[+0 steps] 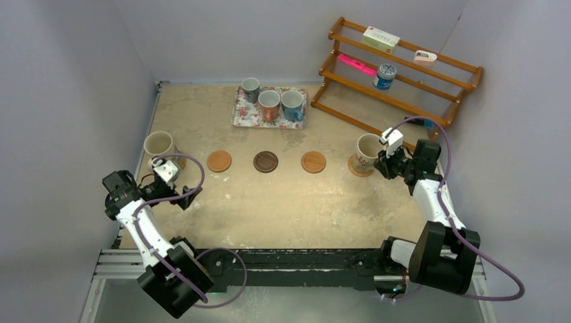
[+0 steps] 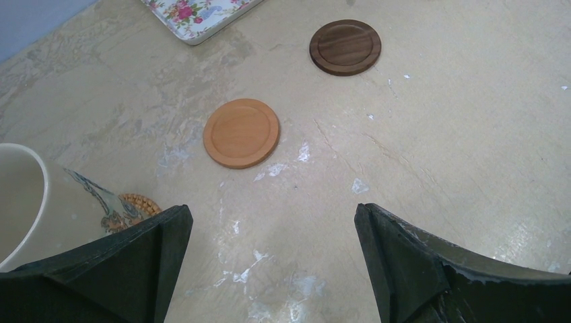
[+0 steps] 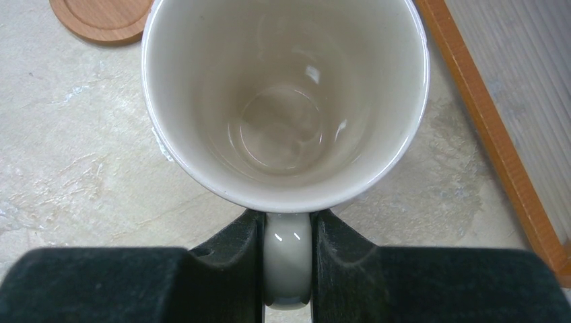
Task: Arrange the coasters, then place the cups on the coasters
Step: Place the cup on the coaster.
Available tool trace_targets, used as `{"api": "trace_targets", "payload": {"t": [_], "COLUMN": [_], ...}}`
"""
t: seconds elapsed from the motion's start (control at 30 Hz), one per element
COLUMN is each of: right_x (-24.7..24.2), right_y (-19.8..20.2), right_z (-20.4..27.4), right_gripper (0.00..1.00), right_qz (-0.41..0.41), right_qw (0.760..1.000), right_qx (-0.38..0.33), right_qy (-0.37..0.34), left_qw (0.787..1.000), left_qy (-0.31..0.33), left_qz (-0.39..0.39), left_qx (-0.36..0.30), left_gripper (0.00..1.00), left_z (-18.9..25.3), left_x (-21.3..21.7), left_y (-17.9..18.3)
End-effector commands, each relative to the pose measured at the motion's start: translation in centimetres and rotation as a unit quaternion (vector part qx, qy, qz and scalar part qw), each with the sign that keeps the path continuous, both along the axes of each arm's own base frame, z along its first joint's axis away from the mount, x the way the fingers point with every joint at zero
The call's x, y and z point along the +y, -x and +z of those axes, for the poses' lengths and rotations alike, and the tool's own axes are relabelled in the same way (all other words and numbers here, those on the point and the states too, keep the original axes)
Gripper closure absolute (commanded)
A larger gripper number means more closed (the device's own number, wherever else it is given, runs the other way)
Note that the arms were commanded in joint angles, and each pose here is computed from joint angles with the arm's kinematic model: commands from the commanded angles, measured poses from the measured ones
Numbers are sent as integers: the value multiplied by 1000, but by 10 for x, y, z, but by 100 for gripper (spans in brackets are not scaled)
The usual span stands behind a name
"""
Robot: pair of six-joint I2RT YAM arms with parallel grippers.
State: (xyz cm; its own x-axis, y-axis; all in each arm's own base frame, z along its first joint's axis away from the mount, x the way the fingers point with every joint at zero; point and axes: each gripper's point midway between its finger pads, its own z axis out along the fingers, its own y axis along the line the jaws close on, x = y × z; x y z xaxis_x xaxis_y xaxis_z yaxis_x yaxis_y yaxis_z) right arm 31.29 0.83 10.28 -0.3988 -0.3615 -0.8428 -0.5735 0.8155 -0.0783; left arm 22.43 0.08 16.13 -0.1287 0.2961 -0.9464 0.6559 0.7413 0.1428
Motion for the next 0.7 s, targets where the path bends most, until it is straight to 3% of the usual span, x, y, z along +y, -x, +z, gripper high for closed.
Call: {"api": "trace_targets", "payload": {"t": [0.0, 0.27, 0.67], "right_x": [2, 3, 4], "right_y": [-17, -11, -10], "right_z": [31, 29, 27], "right_gripper": [100, 100, 84], "right_qz": [25, 26, 29], "right_qw": [997, 998, 998], "right_qx": [-69, -57, -46], "right_qy": [6, 7, 5], "left_qw": [999, 999, 999], "left_qy": [-1, -1, -1], "left_qz": [-13, -13, -15], "left_qx": [-35, -34, -35], "left_gripper": [0, 0, 0], "left_z": [16, 16, 16], "left_x": [-2, -2, -3], "left_y": [-3, -3, -2]}}
